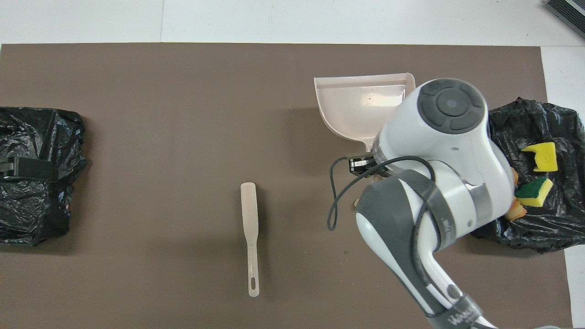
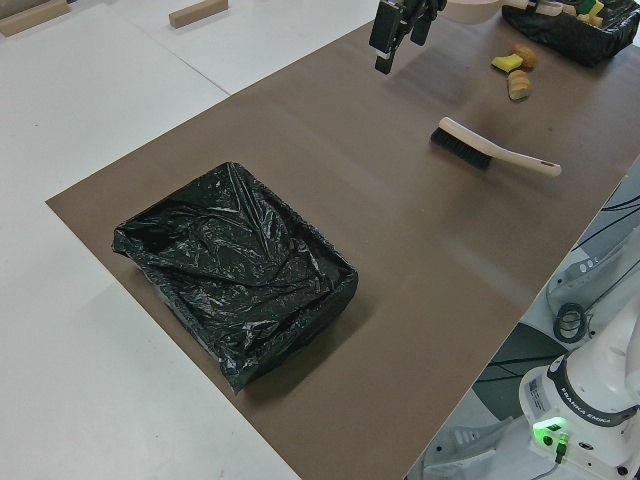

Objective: Sweep and dump trash in bin
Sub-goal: 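Bring the empty dustpan back and set it down with the right gripper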

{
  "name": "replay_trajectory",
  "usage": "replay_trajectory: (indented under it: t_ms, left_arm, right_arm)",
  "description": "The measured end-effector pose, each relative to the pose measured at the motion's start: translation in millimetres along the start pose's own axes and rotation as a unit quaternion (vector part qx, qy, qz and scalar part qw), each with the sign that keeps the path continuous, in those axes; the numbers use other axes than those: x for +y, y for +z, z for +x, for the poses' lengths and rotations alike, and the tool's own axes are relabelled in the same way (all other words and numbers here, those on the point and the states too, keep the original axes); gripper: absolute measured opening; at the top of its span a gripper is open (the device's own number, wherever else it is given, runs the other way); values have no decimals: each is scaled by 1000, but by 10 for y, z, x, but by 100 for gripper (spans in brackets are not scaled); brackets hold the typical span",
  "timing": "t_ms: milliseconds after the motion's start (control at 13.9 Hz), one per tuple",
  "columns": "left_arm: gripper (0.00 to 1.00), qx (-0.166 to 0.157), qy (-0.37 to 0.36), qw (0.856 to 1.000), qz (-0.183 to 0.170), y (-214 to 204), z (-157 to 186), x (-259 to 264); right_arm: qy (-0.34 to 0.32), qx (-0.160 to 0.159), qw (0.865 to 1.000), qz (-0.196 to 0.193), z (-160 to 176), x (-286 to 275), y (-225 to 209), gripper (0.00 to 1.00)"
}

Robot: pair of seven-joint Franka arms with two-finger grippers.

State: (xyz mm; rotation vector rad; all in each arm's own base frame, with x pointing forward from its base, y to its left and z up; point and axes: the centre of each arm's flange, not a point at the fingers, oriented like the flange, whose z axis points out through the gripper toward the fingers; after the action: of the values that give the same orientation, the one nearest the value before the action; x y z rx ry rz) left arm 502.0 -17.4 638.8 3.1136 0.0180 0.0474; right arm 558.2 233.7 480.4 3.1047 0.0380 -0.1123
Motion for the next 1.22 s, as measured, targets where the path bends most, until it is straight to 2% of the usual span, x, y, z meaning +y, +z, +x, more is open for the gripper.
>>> replay_trajectory:
  t_ms: [287, 717, 1076, 1148, 1220]
  left_arm:
    - [100, -5, 0, 1000, 0, 56, 45, -4]
    - [100, -6, 0, 1000, 0, 63, 47, -5]
    - [100, -7, 0, 1000, 0, 67, 47, -6]
    - [100, -7, 0, 1000, 0, 68, 46, -6]
    - [100, -7, 0, 1000, 0, 69, 46, -6]
  right_arm:
    - [25, 7, 999, 20, 161, -543, 393, 32]
    - [42, 6, 999, 33, 218, -1340, 949, 32]
    - [50, 1, 998, 38, 355, -1553, 1272, 32]
    - [50, 0, 998, 39, 365, -1555, 1284, 37]
    - [51, 1, 998, 40, 368, -1558, 1271, 37]
